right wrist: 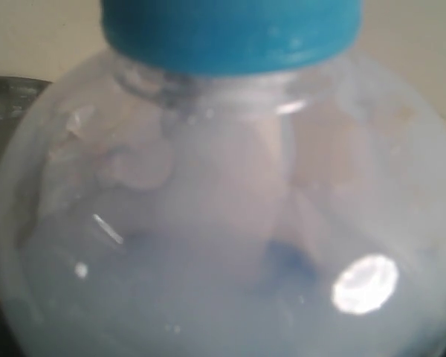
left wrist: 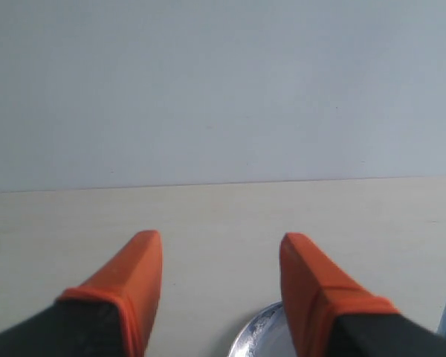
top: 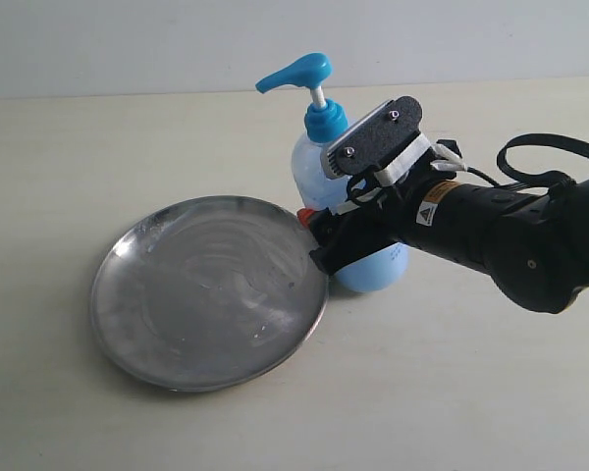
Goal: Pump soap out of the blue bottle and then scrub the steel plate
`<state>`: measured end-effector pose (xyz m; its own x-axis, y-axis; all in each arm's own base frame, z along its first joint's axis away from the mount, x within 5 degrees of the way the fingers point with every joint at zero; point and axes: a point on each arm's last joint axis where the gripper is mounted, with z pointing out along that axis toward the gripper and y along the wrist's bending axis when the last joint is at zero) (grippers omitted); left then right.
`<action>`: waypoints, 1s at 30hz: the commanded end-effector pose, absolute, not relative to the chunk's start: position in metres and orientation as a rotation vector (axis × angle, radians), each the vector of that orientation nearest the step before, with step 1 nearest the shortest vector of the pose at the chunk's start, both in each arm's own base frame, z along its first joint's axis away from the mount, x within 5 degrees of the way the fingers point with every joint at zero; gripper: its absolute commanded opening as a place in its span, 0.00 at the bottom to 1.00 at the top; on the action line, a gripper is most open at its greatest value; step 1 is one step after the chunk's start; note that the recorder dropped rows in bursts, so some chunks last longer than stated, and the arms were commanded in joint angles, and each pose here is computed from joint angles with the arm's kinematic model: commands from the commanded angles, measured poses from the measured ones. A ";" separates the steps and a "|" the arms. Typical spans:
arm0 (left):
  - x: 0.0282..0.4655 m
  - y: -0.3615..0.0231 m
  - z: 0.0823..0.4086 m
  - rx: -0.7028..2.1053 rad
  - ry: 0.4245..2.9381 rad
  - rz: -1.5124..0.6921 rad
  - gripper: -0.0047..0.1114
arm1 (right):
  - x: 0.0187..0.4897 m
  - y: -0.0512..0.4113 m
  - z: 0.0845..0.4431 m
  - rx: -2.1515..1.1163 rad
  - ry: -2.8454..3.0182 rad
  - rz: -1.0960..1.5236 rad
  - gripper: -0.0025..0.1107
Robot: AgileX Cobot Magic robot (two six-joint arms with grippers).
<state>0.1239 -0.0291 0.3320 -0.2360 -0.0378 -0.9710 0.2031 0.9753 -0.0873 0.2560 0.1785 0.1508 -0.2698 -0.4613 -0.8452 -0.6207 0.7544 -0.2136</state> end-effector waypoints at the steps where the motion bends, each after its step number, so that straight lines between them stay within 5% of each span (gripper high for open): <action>1: 0.124 -0.030 0.336 0.121 1.772 -0.236 0.47 | 0.260 0.183 0.165 -0.790 1.808 0.206 0.02; 30: 0.128 -0.032 0.335 0.121 1.778 -0.251 0.47 | 0.260 0.182 0.165 -0.788 1.809 0.206 0.02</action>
<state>0.1247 -0.0295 0.3332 -0.2180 -0.0213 -0.9757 0.2105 0.9752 -0.0683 0.2561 0.1784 0.1508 -0.2709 -0.4602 -0.8455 -0.6197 0.7555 -0.2127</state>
